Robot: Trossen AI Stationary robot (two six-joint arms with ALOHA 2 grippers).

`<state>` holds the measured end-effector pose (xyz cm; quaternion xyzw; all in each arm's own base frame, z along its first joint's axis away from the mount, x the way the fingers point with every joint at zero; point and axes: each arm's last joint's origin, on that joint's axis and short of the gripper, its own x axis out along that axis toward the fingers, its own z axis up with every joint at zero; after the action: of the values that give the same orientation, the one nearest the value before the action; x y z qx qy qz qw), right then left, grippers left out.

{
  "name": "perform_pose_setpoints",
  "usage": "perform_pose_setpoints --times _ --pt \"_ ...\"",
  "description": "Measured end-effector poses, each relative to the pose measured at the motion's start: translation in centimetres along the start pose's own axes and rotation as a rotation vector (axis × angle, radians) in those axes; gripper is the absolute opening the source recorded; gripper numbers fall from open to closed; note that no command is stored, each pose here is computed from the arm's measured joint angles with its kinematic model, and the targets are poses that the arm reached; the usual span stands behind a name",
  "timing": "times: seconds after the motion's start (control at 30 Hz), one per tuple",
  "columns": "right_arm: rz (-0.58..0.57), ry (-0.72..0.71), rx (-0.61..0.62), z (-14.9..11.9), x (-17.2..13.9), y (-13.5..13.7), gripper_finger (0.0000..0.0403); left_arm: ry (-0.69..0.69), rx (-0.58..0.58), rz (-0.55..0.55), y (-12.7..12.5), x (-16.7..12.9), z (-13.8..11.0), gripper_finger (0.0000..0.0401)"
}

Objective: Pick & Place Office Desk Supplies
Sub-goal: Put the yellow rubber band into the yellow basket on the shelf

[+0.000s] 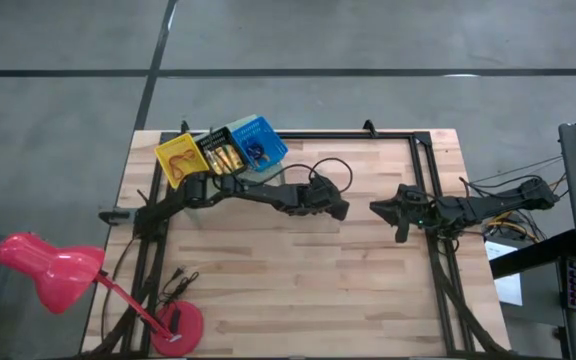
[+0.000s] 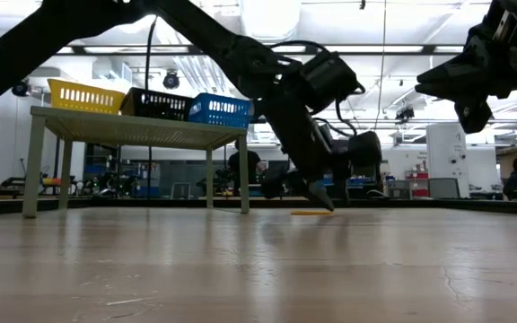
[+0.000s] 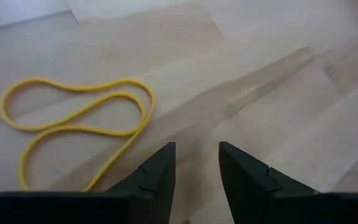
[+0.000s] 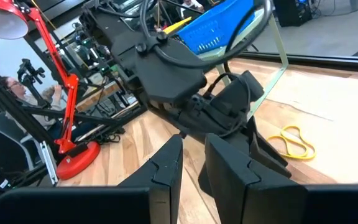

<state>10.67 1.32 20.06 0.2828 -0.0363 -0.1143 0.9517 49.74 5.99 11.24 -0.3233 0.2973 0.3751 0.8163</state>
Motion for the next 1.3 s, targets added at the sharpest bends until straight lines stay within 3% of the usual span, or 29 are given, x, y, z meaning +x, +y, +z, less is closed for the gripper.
perform_pose_setpoints --times 0.37,0.7,1.3 --pt "0.0 0.0 0.0 0.0 0.0 0.0 0.0068 -0.063 0.163 0.054 -0.9 -1.0 1.5 0.0126" --pt "0.0 0.0 0.0 0.0 0.0 0.0 0.0068 -0.011 0.178 0.153 0.6 -0.8 2.2 0.0126" --pt "0.0 0.0 0.0 0.0 0.0 0.0 0.0068 0.01 0.183 0.189 2.0 0.1 0.8 0.0126"
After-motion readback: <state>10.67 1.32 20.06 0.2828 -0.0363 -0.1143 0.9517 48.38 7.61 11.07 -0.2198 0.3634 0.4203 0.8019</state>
